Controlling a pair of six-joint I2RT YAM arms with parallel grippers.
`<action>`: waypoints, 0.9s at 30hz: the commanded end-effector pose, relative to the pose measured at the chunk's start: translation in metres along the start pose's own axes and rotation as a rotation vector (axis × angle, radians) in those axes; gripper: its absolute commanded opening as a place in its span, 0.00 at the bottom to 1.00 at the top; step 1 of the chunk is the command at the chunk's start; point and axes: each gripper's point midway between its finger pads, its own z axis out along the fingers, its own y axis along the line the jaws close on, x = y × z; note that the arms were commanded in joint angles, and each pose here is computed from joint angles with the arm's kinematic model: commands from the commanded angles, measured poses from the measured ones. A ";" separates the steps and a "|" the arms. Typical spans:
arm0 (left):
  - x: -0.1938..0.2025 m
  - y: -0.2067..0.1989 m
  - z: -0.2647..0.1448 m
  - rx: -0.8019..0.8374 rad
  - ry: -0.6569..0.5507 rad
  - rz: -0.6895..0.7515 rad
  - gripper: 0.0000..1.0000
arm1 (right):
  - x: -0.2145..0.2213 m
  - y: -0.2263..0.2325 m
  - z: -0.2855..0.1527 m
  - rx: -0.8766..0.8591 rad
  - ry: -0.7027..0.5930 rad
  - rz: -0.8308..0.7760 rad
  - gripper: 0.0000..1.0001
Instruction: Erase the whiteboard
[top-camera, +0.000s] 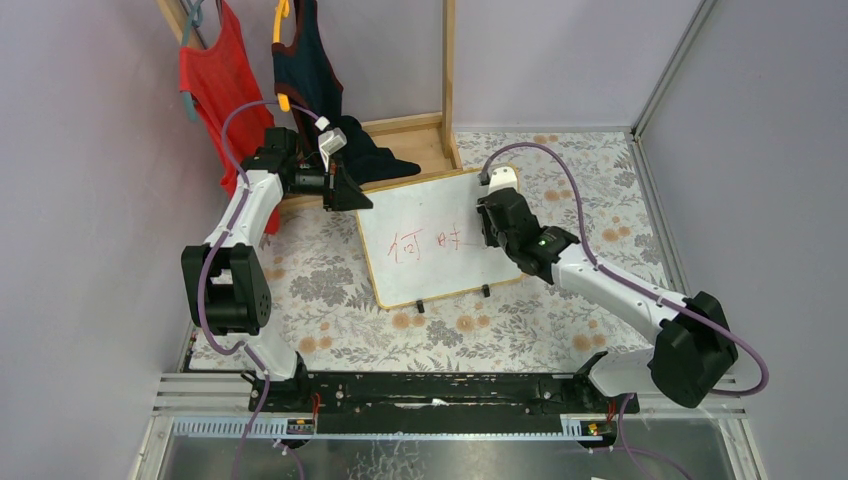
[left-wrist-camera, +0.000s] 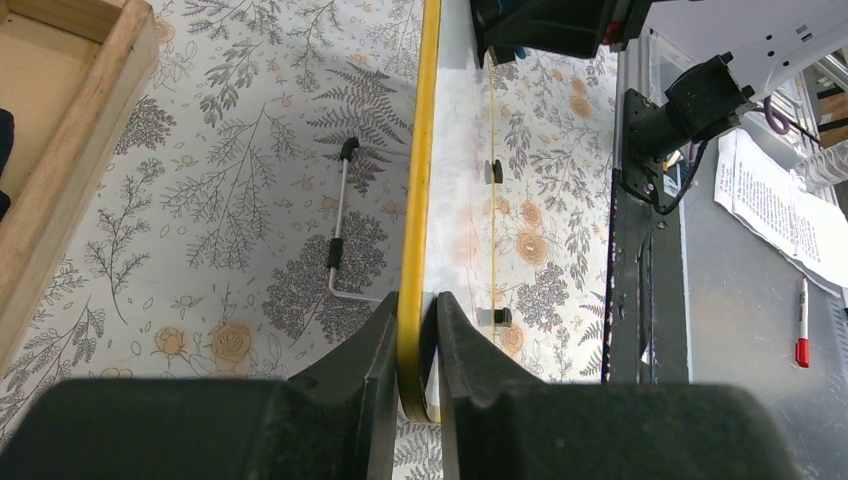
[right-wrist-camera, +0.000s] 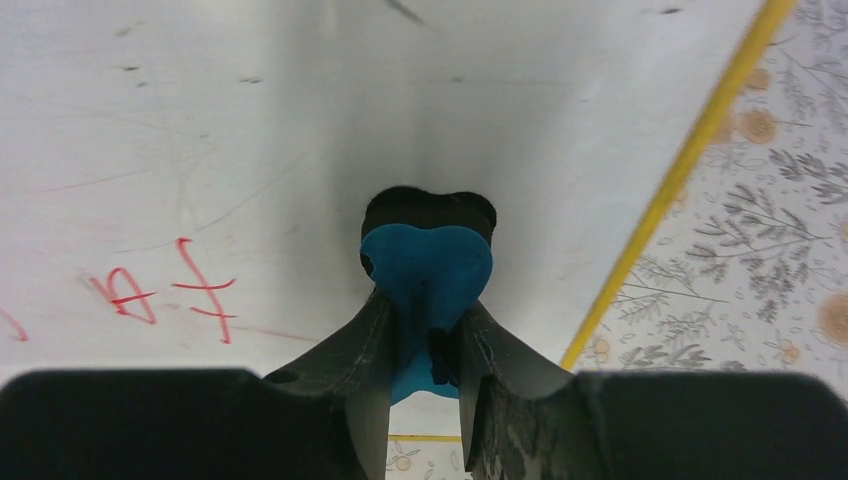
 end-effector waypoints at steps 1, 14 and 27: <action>0.012 0.016 -0.002 -0.061 0.062 0.047 0.00 | -0.023 -0.038 -0.010 0.131 -0.063 0.016 0.00; 0.013 0.016 -0.001 -0.058 0.063 0.042 0.00 | -0.015 -0.006 -0.005 -0.038 -0.041 0.047 0.00; 0.013 0.015 -0.002 -0.059 0.062 0.041 0.00 | -0.024 0.028 0.001 -0.152 -0.053 0.051 0.00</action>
